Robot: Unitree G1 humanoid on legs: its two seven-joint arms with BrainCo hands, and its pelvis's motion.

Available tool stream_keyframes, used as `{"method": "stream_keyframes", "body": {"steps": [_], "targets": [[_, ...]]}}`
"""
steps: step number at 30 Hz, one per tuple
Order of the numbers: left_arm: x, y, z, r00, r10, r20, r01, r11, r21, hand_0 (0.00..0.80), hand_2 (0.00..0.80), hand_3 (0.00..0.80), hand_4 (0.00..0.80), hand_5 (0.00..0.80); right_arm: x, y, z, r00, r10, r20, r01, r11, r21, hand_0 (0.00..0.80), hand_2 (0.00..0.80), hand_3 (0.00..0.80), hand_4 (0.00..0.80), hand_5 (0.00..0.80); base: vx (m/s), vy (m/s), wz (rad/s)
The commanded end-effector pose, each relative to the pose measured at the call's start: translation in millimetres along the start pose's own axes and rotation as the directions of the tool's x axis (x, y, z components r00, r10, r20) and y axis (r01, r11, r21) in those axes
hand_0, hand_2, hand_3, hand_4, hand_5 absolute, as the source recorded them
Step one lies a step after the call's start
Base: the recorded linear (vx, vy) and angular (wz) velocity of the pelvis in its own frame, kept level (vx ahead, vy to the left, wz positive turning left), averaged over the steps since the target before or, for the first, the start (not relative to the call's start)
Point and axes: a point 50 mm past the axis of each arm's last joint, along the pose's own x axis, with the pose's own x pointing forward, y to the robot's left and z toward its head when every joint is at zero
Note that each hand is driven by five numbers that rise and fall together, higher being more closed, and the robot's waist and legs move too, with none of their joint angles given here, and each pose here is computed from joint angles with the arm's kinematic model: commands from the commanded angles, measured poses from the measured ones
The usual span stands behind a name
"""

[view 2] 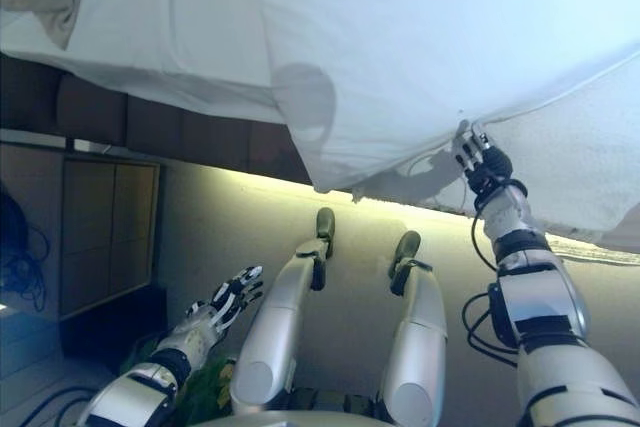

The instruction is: Make the bed neatly

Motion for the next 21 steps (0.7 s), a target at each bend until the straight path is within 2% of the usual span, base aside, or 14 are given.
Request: {"method": "stream_keyframes", "body": {"steps": [1, 15, 21], "targets": [[-13.4, 18.2, -20.2, 0.999, 0.030, -0.028, -0.031, 0.999, -0.019, 0.000, 0.000, 0.000, 0.000, 0.000, 0.2, 22.9, 61.8, 0.975, 0.111, 0.192, -0.102, 0.993, -0.057, 0.000, 0.000, 0.000, 0.000, 0.000, 0.033, 0.002, 0.03], [-24.8, 27.4, -32.0, 0.999, 0.013, -0.045, -0.014, 1.000, -0.005, 0.000, 0.000, 0.000, 0.000, 0.000, -10.5, 71.7, 130.4, 0.885, 0.281, 0.372, -0.231, 0.957, -0.174, 0.000, 0.000, 0.000, 0.000, 0.000, 0.022, 0.006, -0.01], [-29.3, 34.2, -36.4, 0.997, 0.030, -0.069, -0.030, 1.000, 0.007, 0.000, 0.000, 0.000, 0.000, 0.000, -15.2, 82.7, 141.2, 0.850, 0.322, 0.417, -0.268, 0.946, -0.183, 0.000, 0.000, 0.000, 0.000, 0.000, 0.017, -0.002, 0.00]]}}
